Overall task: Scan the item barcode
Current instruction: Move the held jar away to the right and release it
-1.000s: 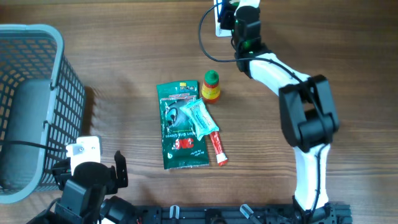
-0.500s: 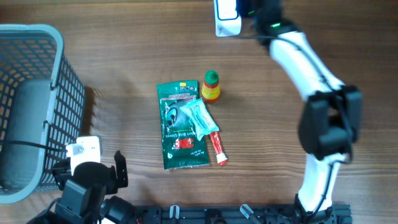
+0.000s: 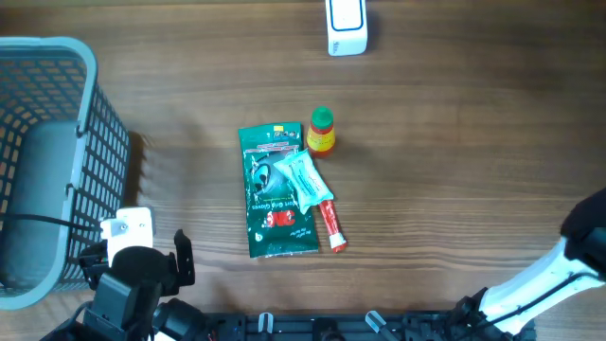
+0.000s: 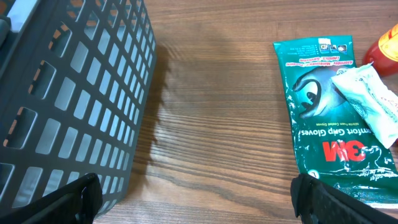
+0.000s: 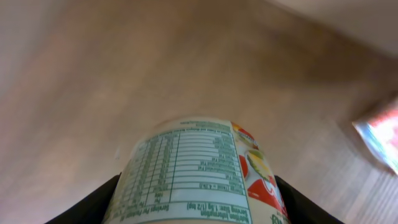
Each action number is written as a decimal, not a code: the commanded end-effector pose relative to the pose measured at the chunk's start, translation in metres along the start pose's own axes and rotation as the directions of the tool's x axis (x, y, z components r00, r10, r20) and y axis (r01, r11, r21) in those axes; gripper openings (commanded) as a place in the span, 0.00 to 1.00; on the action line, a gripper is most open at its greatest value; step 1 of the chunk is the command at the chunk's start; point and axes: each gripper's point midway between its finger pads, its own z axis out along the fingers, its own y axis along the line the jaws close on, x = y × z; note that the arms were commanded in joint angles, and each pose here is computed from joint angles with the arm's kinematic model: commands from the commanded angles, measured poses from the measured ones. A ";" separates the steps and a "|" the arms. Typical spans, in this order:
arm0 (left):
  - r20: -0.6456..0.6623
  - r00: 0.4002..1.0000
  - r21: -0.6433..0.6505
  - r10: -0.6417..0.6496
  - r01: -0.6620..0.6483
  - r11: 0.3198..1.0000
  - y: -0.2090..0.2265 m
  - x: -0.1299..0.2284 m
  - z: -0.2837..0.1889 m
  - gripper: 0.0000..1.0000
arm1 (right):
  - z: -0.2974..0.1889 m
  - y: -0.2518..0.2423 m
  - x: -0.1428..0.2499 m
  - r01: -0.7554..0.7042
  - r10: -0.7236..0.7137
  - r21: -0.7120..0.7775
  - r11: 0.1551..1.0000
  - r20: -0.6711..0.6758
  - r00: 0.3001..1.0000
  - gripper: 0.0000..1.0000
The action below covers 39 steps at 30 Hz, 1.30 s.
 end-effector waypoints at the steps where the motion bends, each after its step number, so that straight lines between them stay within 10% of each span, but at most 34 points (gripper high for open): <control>1: 0.009 1.000 0.000 -0.006 0.006 1.000 0.001 -0.001 -0.001 1.00 | 0.043 -0.027 0.029 -0.017 0.022 0.039 0.999 -0.132 0.991 0.69; 23: 0.009 1.000 0.000 -0.006 0.006 1.000 0.001 -0.001 -0.001 1.00 | 0.088 -0.150 0.052 -0.300 0.347 0.262 0.917 -0.156 0.925 0.77; 28: 0.009 1.000 0.000 -0.006 0.006 1.000 0.001 -0.001 -0.001 1.00 | 0.087 -0.115 0.043 -0.341 0.350 0.080 0.937 -0.207 0.914 1.00; 39: 0.009 1.000 0.000 -0.006 0.006 1.000 0.001 -0.001 -0.001 1.00 | -0.091 -0.037 -0.053 -0.457 0.472 -0.284 0.843 -0.015 0.881 1.00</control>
